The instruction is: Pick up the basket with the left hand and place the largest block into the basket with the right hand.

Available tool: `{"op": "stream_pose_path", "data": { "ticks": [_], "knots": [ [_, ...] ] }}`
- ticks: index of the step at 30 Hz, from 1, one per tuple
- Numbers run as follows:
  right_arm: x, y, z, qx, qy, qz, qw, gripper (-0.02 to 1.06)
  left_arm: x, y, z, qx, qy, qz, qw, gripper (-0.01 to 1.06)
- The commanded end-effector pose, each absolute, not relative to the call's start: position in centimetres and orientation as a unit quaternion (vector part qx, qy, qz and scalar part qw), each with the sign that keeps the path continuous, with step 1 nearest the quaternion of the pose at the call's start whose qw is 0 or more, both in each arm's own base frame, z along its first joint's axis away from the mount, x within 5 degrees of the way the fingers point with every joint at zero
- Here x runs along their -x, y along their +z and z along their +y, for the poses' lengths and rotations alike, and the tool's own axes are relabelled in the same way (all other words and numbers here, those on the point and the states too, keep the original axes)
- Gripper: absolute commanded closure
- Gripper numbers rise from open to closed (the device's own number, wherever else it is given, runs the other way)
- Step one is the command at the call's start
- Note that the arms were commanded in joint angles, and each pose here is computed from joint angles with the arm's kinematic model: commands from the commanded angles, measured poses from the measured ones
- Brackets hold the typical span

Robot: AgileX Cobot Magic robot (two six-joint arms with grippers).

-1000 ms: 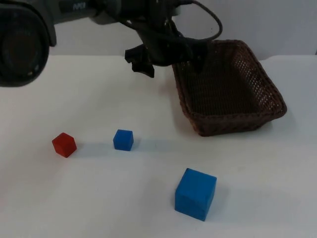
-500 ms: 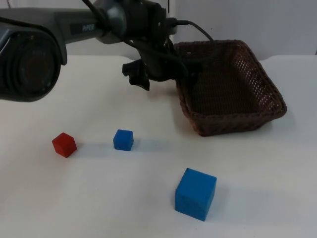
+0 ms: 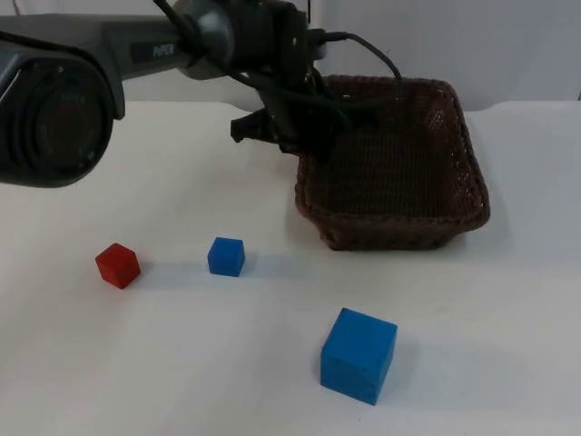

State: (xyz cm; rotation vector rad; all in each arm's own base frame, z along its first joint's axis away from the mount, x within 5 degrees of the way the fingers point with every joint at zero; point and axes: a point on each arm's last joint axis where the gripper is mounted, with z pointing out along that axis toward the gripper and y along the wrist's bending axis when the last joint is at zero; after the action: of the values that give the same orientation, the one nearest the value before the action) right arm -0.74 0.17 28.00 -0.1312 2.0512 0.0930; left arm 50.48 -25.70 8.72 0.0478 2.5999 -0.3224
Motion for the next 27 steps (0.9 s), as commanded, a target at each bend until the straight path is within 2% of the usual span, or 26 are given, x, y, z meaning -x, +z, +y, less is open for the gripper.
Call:
{"op": "stream_pose_path", "data": {
  "ticks": [1,6,10,12,17,23,27],
  "knots": [
    [0.8,28.0,0.1,0.053,0.034,0.852,0.519,-0.01,-50.4,9.5,-25.8,-0.010,-0.130,0.958,0.254,1.05],
    [0.8,28.0,0.1,0.053,0.034,0.852,0.519,-0.01,-50.2,12.9,-26.1,0.006,-0.164,0.950,0.264,1.05],
    [0.8,28.0,0.1,0.054,0.034,0.852,0.519,-0.01,-49.5,18.1,-25.9,0.009,-0.182,0.945,0.273,1.05],
    [0.8,28.0,0.1,0.054,0.034,0.852,0.519,-0.01,-49.2,19.2,-25.7,0.007,-0.179,0.945,0.274,1.05],
    [0.8,28.0,0.1,0.054,0.034,0.852,0.519,-0.01,-47.6,24.9,-24.3,-0.007,-0.149,0.947,0.285,1.05],
    [0.8,28.0,0.1,0.054,0.034,0.852,0.519,-0.01,-46.0,28.3,-23.2,-0.015,-0.127,0.952,0.277,1.05],
    [0.8,28.0,0.1,0.054,0.034,0.852,0.519,-0.01,-45.5,29.1,-23.0,-0.024,-0.121,0.955,0.270,1.05]
  ]
}}
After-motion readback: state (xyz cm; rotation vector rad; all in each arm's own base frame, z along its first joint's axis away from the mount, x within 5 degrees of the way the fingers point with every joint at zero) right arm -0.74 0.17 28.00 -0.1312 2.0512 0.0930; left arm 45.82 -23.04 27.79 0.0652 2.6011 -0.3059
